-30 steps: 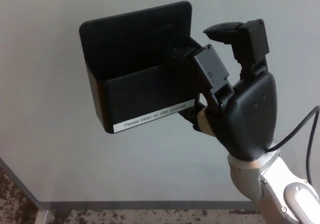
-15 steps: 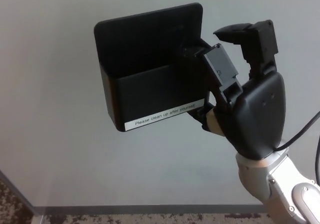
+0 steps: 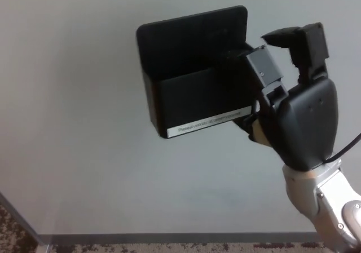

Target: The robot uses its right hand to pick up the magnetic container kept in the middle of the desk and turn leftwards and walk towards the whiteboard and extend the right arm to stick the container on it

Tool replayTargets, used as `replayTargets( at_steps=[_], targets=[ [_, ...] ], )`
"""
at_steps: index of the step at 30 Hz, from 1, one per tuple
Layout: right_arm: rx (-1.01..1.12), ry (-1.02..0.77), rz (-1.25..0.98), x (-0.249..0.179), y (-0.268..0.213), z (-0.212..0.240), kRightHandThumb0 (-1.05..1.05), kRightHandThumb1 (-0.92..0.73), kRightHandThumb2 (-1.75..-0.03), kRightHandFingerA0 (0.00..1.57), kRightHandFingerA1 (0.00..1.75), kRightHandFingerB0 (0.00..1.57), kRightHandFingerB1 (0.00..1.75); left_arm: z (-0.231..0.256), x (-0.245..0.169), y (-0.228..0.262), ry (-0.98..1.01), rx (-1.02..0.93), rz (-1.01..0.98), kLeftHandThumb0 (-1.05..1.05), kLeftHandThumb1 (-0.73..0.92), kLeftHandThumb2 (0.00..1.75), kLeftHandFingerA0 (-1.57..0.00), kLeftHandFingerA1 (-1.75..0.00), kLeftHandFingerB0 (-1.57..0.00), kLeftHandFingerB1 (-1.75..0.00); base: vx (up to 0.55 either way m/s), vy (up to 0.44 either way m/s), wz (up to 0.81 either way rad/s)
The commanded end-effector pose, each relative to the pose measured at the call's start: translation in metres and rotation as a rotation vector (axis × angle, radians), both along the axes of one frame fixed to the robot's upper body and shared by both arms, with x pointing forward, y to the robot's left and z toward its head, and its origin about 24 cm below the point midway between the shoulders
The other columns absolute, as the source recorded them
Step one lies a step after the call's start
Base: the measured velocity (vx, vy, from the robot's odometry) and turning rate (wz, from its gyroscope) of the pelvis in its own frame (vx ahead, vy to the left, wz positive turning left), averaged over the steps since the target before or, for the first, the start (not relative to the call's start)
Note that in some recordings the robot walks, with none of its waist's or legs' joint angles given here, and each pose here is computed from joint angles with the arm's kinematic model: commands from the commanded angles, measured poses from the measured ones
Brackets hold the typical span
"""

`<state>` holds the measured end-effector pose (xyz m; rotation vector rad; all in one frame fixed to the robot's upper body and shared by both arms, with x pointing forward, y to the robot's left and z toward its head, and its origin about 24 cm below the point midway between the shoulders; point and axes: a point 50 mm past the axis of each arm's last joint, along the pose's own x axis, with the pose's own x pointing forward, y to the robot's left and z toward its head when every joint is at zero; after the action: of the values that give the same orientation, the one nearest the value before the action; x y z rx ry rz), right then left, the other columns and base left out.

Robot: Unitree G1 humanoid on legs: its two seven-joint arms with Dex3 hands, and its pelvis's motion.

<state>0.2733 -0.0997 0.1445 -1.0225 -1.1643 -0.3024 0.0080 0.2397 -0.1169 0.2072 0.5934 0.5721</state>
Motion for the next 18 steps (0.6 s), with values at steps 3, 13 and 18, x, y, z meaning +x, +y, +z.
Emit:
replayTargets(
  at_steps=[3,13,18],
  targets=[
    [0.010,-0.031,-0.132,0.029,-0.032,0.011,-0.23,-0.53,-0.80,0.92,1.66,0.76,1.53,0.006,-0.003,0.003,-0.056,0.010,0.012,0.13,0.62,1.06,-1.04,-1.05,-0.90,-0.95,0.00,0.000,0.00],
    [-0.056,0.019,-0.217,0.048,-0.049,0.008,-0.24,-0.55,-0.70,0.90,1.70,0.70,1.54,0.006,-0.007,0.004,-0.043,0.012,0.022,0.15,0.61,1.07,-1.03,-1.03,-0.89,-0.94,0.00,0.000,0.00],
    [-0.062,0.056,-0.268,0.061,-0.058,0.007,-0.18,-0.49,-0.90,0.91,1.70,0.74,1.46,0.005,-0.014,0.005,-0.016,0.021,0.016,0.09,0.59,1.13,-1.00,-1.01,-0.91,-0.95,0.00,0.000,0.00]
  ],
)
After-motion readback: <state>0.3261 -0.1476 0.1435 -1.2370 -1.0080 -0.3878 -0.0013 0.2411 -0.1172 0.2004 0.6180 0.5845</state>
